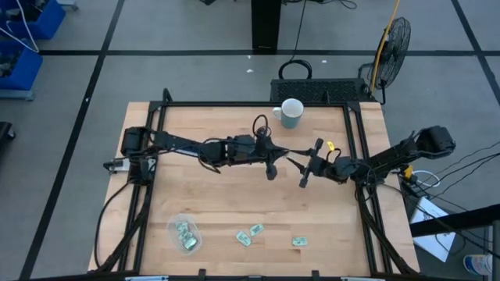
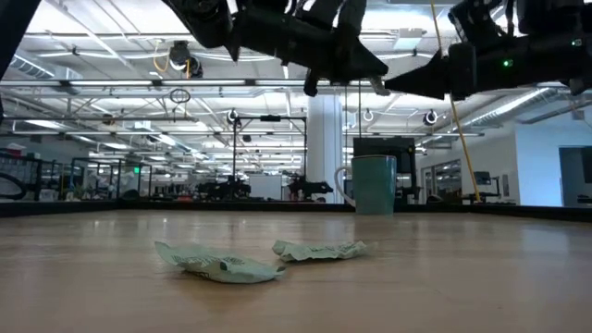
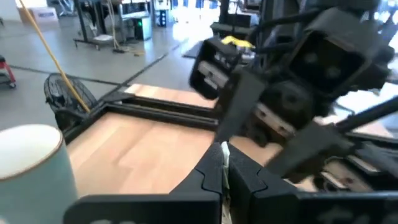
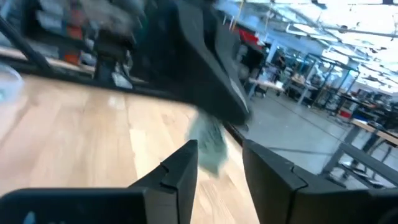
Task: Pick and place Stevia / Truvia into bins
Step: Put the stevia packet into the transparent container
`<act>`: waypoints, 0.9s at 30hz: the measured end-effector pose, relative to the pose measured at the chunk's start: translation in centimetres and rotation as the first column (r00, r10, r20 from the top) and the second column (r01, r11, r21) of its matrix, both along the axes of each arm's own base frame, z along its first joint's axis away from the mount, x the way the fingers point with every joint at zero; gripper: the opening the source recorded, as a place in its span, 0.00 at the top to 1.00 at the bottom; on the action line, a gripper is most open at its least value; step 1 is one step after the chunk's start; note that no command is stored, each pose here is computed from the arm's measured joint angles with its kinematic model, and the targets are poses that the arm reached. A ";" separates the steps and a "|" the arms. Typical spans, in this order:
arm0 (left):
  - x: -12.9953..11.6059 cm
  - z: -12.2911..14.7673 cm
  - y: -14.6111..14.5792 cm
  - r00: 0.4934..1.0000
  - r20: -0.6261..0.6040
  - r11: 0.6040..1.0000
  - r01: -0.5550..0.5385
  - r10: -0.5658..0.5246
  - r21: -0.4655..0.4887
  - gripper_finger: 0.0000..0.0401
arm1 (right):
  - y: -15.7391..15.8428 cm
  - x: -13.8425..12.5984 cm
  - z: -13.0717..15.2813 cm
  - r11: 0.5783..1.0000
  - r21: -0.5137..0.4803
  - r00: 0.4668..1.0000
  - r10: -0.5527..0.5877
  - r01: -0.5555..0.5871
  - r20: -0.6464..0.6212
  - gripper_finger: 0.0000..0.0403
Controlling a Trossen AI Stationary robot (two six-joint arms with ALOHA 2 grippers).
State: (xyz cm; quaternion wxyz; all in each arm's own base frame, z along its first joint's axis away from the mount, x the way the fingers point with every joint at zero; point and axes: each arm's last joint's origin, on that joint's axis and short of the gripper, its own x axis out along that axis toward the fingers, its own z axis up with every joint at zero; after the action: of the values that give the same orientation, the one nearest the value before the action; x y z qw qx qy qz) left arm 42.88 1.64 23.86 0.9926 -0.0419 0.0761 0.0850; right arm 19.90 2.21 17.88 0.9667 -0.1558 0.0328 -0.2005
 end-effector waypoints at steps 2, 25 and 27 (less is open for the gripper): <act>-0.9 1.0 -0.2 0.998 -0.064 1.000 -0.005 0.006 0.013 0.99 | 0.3 0.0 -0.2 1.000 -0.004 1.000 0.011 -0.011 -0.024 0.69; -19.2 2.0 -19.1 0.604 -0.797 0.855 -0.423 0.019 -0.301 0.99 | 1.5 -0.2 -0.5 0.997 -0.017 0.995 0.077 -0.079 -0.060 0.70; -20.2 1.5 -20.2 0.568 -0.822 0.833 -0.472 0.036 -0.290 0.99 | 1.5 -0.2 -0.5 0.997 -0.017 0.995 0.077 -0.079 -0.060 0.70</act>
State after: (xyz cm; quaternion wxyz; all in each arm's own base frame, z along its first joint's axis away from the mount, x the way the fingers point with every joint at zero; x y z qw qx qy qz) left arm 22.67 -18.56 25.34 0.7871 -0.2553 0.5165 0.2200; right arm 19.66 3.75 17.34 0.9708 -0.1724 0.0535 -0.1582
